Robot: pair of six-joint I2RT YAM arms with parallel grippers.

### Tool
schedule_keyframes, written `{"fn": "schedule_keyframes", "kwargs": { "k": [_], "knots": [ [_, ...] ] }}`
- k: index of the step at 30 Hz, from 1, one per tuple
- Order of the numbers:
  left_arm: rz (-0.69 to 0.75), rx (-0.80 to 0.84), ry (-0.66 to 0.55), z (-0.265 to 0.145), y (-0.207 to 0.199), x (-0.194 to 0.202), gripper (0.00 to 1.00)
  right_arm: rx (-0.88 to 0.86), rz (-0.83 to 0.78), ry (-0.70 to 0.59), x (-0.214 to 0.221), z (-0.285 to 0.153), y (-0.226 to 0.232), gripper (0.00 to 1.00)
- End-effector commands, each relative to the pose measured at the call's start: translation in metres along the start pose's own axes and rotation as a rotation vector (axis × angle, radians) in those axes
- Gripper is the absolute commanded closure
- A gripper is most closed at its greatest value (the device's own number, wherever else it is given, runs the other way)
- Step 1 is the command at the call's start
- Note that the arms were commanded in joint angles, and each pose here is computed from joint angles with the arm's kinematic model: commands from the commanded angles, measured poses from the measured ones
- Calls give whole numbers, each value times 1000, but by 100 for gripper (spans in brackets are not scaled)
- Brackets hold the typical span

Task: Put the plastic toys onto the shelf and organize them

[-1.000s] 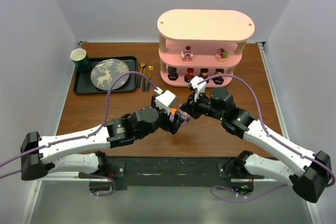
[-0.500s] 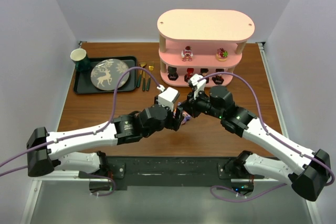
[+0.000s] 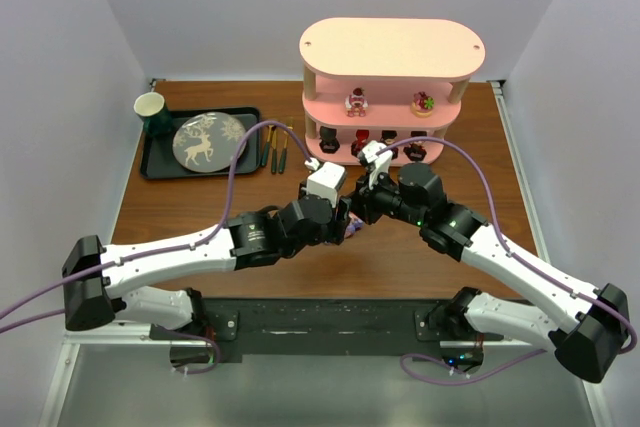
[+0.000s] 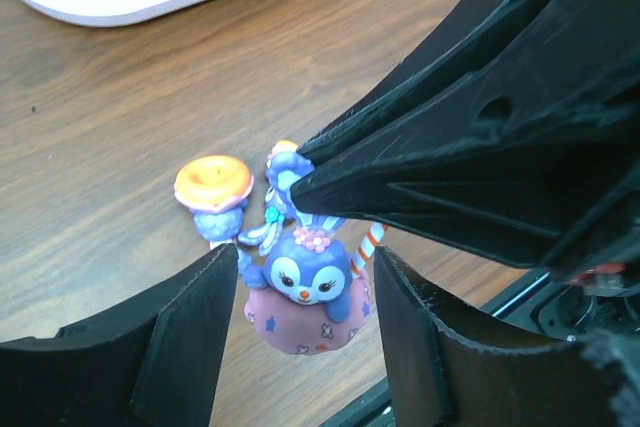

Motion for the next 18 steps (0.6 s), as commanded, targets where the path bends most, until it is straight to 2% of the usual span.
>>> {"fn": "schedule_keyframes", "kwargs": {
  "k": [1, 12, 18],
  "knots": [
    [-52, 6, -18, -2, -5, -10, 40, -42, -2, -108, -30, -5, 10, 100],
    [-91, 38, -16, 3, -6, -9, 51, -79, 3, -110, -26, -3, 15, 100],
    [-91, 10, 14, 7, -1, -3, 50, -83, 1, -114, -25, -4, 16, 100]
  ]
}}
Point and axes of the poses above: each gripper's point midway between its finger pads, its own z axis out along the fingers, its own y axis along the line the jaws close on, x = y × z, the point moved 2 cm from there along -z, back along the fingers, and after that the axes turned 5 degrees about -z, right-handed, at the moved point
